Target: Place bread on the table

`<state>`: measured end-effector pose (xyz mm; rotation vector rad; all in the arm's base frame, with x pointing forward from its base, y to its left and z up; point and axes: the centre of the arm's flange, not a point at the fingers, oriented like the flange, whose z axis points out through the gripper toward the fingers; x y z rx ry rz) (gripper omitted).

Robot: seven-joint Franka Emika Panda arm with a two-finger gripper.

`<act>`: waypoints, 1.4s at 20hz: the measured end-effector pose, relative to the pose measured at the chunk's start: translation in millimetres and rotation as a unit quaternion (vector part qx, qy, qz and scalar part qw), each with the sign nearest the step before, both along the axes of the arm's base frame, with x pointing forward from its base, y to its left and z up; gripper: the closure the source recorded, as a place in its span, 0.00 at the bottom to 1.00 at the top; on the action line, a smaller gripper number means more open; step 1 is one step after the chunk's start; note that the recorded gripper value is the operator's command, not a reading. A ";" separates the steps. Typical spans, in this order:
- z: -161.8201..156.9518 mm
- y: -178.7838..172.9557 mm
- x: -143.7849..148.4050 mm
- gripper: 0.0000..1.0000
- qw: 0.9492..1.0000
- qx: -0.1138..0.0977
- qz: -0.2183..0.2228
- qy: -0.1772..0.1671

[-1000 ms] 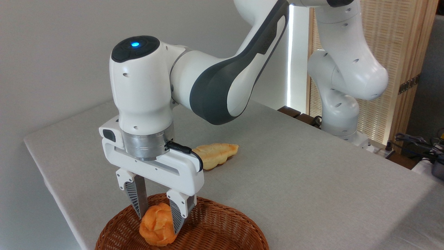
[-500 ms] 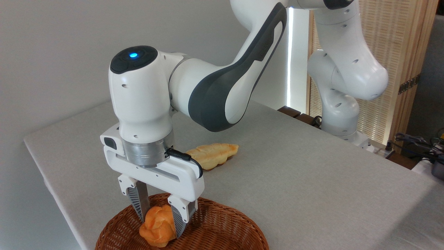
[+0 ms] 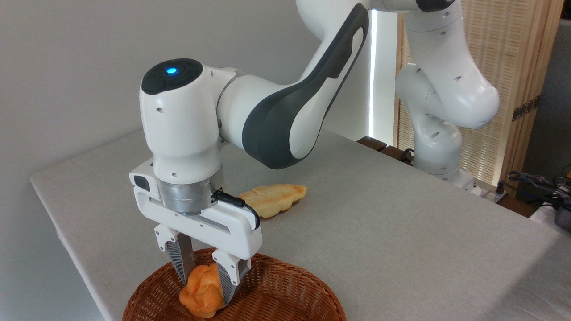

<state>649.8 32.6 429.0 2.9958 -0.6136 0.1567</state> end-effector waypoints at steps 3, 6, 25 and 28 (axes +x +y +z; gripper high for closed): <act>2.4 0.6 0.7 0.61 1.000 0.000 0.000 -0.002; 4.6 1.6 1.2 0.61 1.000 0.001 0.001 -0.005; 91.6 -51.8 -58.8 0.43 0.994 0.006 -0.105 0.018; 57.1 -63.3 -75.0 0.00 0.988 0.011 -0.141 0.061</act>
